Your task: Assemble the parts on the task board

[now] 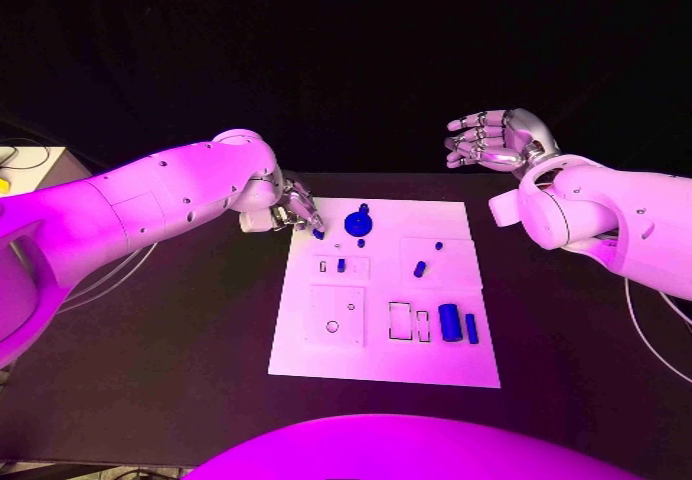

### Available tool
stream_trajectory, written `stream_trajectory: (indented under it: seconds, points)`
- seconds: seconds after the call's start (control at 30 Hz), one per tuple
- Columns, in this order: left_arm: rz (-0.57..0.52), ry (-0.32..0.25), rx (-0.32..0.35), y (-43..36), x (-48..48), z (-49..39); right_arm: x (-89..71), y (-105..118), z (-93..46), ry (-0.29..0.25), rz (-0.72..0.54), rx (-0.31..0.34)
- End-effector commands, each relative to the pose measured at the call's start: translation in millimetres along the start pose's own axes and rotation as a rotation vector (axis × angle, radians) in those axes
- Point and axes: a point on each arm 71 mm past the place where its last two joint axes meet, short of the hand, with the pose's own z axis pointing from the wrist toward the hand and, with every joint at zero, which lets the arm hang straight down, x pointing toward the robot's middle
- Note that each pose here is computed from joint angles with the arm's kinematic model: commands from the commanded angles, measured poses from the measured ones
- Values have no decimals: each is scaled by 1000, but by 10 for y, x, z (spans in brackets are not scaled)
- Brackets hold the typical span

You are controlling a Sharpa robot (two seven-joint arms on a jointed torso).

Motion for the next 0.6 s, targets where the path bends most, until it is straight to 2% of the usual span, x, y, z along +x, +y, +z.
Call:
stream_trajectory:
  seconds: [0.03,0.37,0.6]
  points:
    - [-19,-21,38,-40,23,-28,-23,-6,5,-3,10,-6]
    - [-28,-55,67,-39,96,-111,-45,-27,2,-9,13,-2]
    - [-20,-70,59,-39,175,-149,-51,-39,-5,-12,13,2]
